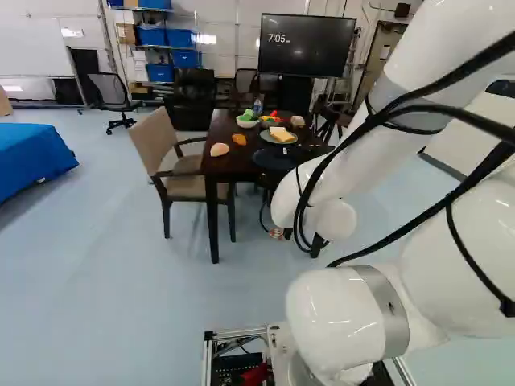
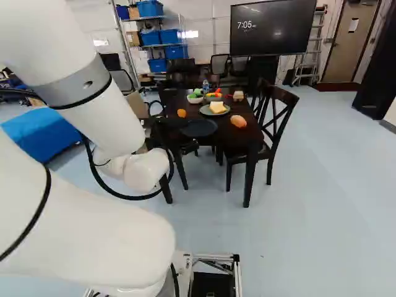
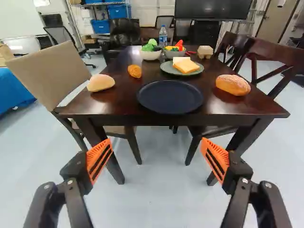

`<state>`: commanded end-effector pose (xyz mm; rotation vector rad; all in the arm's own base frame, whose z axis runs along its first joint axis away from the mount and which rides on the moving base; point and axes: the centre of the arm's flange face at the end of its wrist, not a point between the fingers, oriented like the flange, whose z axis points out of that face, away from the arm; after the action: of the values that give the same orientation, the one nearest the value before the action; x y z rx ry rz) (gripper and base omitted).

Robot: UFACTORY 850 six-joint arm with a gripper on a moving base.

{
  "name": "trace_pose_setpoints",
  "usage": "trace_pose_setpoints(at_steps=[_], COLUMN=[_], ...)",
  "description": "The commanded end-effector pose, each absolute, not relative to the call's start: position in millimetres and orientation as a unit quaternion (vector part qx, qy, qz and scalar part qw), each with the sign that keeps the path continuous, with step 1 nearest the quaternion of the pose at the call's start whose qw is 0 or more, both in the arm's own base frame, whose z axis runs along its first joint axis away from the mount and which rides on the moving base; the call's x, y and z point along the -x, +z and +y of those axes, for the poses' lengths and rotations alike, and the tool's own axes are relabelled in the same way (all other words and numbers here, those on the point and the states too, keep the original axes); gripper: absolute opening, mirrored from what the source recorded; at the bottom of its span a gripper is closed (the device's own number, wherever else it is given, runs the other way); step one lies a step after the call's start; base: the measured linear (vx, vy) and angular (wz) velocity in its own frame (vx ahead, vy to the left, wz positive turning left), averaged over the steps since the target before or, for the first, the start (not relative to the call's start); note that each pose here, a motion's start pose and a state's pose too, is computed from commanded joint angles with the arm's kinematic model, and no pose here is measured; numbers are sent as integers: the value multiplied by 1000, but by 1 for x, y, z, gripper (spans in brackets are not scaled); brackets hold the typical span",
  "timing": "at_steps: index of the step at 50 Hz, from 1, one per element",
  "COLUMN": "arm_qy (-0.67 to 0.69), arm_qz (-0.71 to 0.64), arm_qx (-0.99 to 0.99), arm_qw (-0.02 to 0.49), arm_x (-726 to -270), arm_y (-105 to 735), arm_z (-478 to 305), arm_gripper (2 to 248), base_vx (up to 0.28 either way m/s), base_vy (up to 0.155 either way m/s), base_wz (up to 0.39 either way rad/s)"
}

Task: Move the croissant to the empty plate

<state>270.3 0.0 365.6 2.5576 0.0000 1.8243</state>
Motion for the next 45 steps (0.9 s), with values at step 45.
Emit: trace_pose_setpoints(at_steps=[45], arm_qy=[581], arm_qz=[0], arm_qx=[-814], arm_qw=[0], arm_x=[-270], arm_y=[366], arm_z=[0], arm_gripper=[247], base_vx=[205], base_vy=[-32], base_wz=[31])
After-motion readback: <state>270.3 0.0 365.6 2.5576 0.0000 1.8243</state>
